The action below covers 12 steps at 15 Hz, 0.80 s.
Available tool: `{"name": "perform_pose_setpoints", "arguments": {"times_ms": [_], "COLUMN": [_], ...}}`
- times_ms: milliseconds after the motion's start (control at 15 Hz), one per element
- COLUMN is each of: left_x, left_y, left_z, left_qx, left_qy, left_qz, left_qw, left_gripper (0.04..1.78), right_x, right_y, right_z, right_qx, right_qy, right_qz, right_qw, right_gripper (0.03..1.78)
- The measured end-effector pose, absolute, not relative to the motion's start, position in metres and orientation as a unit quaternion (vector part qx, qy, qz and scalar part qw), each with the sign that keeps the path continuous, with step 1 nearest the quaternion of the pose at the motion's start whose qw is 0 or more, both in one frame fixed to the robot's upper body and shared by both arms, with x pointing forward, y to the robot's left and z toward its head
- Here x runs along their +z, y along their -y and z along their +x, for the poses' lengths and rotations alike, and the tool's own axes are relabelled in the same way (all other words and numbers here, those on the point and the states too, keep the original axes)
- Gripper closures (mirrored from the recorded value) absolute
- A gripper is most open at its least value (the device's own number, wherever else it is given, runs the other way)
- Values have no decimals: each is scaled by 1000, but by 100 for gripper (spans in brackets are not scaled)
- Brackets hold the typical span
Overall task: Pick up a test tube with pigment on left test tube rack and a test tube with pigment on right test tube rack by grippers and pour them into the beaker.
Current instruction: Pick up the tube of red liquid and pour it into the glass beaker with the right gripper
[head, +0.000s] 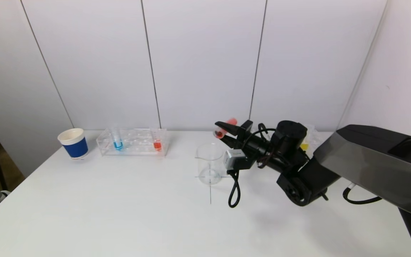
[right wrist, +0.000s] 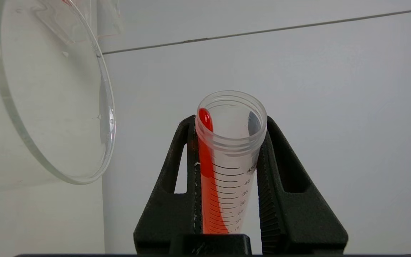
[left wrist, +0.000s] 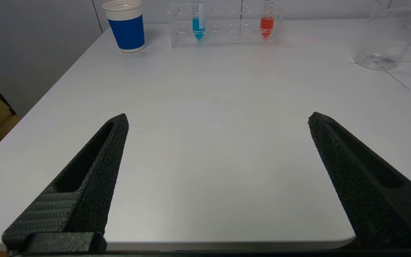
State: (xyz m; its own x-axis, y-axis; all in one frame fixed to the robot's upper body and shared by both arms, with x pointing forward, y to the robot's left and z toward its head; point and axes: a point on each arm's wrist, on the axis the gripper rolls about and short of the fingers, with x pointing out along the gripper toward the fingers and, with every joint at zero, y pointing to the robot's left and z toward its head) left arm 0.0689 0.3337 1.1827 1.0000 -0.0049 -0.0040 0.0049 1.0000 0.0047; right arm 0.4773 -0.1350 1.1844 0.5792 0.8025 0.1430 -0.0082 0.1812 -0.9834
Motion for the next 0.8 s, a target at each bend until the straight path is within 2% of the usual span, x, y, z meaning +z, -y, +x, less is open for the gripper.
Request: {"name": "perform_pose_setpoints", "arguments": {"times_ms": [800], "left_x": [1183], "left_y": [-334], "left_z": [69], "left_qx": [-2], "left_qy": [-2], "left_qz": [2], "left_qw": [1000], "left_gripper": [6], "right_x": [1183], "right_y": [130], "right_z": [478], "right_qx": [292], "right_qy": [353], "right_qz": [-606], "right_qw": [650], "right_gripper": [132]}}
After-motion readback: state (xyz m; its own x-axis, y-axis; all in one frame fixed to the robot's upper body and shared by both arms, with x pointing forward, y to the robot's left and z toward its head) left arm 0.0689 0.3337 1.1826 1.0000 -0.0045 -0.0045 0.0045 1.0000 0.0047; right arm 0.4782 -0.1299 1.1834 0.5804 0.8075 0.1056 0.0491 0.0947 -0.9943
